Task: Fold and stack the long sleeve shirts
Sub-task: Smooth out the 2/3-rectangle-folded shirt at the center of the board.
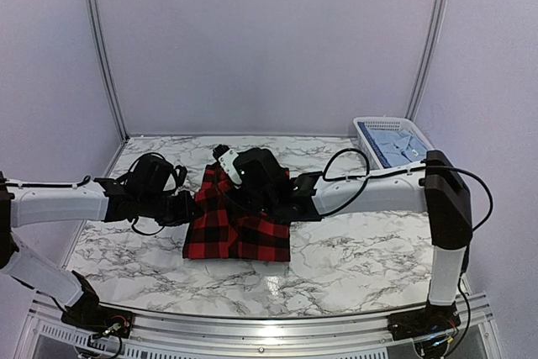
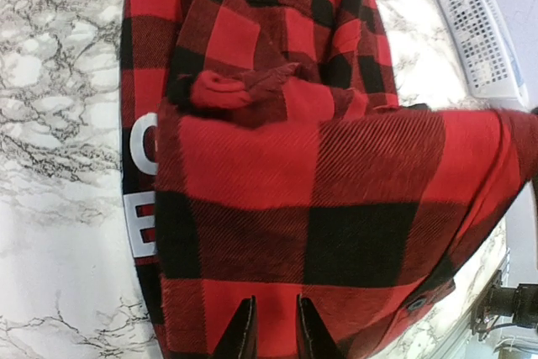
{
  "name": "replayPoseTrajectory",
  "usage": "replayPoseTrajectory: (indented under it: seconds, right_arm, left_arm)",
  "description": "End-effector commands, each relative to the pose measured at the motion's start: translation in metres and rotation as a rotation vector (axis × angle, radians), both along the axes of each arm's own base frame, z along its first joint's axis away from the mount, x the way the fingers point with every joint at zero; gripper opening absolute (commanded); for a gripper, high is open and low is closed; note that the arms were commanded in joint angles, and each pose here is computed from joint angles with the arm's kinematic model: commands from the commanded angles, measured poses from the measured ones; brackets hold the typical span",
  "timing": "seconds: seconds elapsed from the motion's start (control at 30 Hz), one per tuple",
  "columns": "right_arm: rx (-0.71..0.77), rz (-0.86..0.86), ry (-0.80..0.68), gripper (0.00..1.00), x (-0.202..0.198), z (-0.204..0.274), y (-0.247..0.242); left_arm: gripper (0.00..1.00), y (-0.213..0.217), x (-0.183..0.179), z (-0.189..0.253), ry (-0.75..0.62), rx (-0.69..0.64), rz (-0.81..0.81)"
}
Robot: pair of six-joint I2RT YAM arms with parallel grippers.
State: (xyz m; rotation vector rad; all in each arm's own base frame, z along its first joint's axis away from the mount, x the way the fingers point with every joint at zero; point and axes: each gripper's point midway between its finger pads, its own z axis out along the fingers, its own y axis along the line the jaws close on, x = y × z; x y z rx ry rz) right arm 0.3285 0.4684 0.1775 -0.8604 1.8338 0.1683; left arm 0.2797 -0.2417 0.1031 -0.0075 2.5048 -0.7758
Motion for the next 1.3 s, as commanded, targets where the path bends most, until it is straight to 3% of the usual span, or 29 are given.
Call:
replayPoseTrajectory:
  seconds: [0.0,0.17,0.33,0.63,1.13,1.27]
  right_arm:
    - [-0.001,-0.013,-0.023,0.13,0.001,0.000,-0.004]
    - [0.016,-0.044,0.102,0.39,-0.006,-0.027,-0.024]
    - [0.083,-0.078,0.209,0.46,-0.010,-0.025,-0.038]
    - [0.204,-0.033,0.460,0.47,-0.016,-0.042,-0.015]
    - [0.167,-0.176,0.540,0.44,0.019,-0.082,-0.064]
    - [0.135,-0.191,0.551,0.44,0.018,-0.092,-0.069]
  left_arm:
    - [0.16,0.003,-0.001,-0.014,0.051,0.030,0.006]
    - [0.16,0.005,-0.002,-0.021,0.067,0.041,0.009]
    - [0.16,0.001,-0.001,-0.024,0.075,0.043,-0.011]
    - [0.16,-0.026,0.016,-0.015,0.071,-0.015,-0.056]
    - [0.15,-0.064,0.032,-0.064,0.169,0.016,-0.094]
    - [0.18,-0.074,0.042,-0.060,0.143,-0.024,-0.092]
